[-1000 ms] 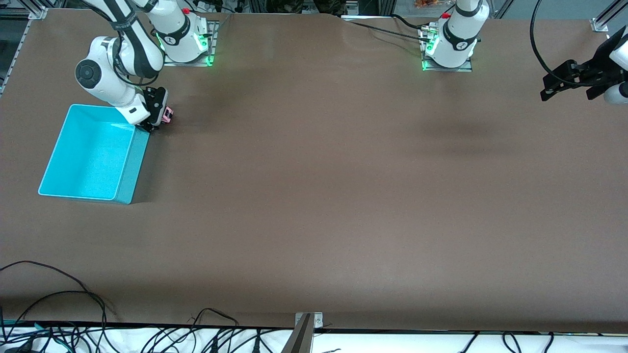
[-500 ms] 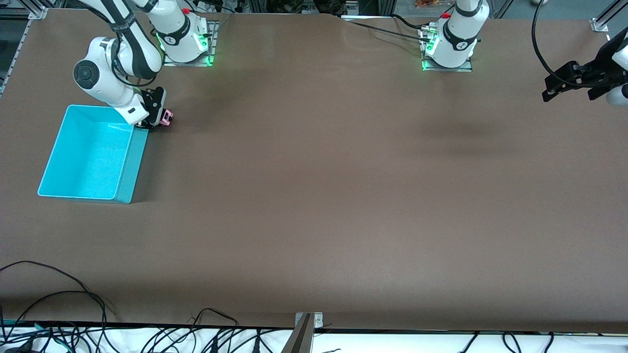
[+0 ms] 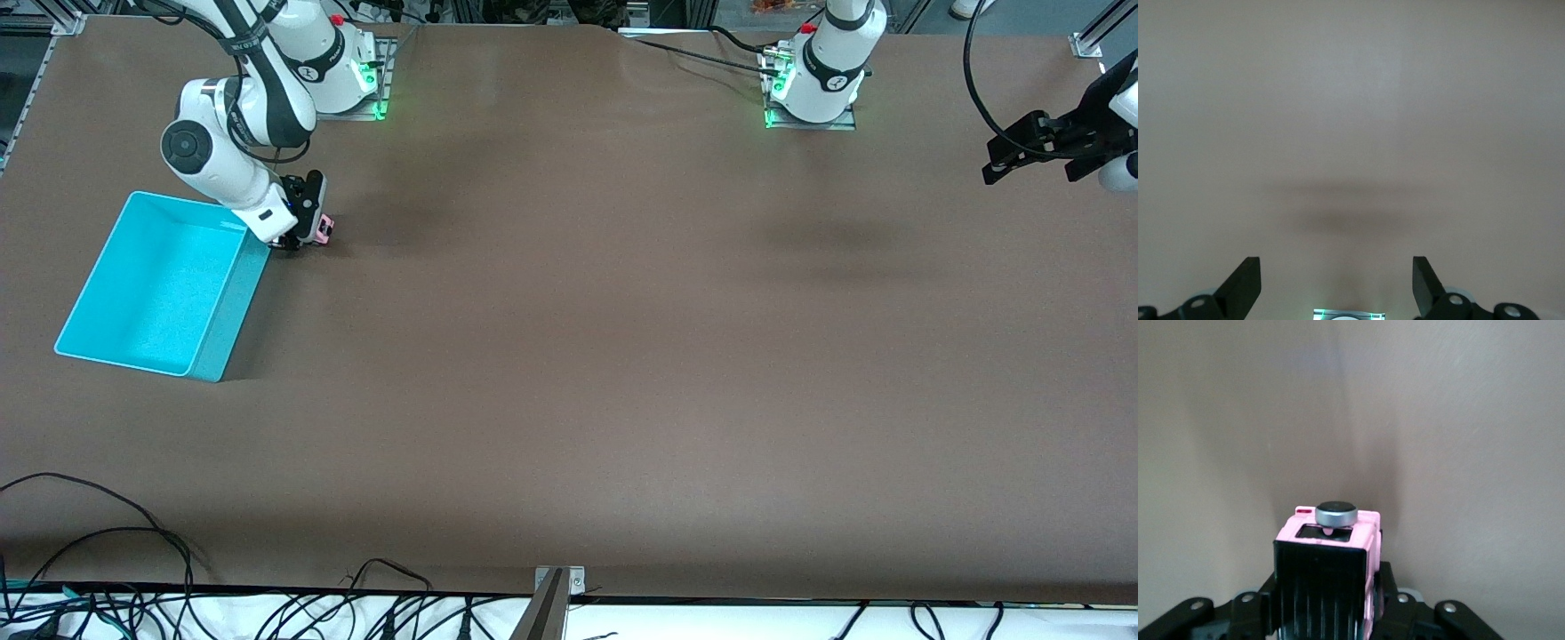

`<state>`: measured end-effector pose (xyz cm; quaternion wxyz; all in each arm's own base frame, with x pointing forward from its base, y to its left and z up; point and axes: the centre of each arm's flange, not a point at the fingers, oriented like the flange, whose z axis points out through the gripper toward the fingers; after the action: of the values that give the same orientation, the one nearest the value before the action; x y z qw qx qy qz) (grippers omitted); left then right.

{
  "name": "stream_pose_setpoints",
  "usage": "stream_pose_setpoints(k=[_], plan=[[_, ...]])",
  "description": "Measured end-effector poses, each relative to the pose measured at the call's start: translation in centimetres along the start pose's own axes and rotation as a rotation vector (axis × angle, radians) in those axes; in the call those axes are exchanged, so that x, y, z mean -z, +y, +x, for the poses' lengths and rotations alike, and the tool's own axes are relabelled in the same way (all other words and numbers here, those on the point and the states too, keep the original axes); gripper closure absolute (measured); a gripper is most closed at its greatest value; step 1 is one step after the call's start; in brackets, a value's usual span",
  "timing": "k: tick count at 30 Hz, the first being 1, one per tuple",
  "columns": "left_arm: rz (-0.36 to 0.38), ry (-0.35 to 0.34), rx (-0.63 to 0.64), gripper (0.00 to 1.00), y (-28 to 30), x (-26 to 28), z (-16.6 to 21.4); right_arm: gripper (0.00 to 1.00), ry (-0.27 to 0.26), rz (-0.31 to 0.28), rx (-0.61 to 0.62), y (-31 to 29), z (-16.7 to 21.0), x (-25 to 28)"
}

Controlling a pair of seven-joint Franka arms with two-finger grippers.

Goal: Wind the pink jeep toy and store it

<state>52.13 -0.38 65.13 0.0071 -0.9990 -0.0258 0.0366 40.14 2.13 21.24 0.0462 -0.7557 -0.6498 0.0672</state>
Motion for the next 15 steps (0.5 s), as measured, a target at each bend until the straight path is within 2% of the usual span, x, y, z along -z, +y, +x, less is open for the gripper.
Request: stream_pose_setpoints(k=[8,15], plan=[[0.0,0.0,0.0,0.0,0.0,0.0,0.0,0.44,0.008,0.044,-0.011,4.5,3.9,8.0],[0.0,0.0,0.0,0.0,0.0,0.0,0.0,0.44,0.018,0.038,-0.036,7.4,3.2,14.0]])
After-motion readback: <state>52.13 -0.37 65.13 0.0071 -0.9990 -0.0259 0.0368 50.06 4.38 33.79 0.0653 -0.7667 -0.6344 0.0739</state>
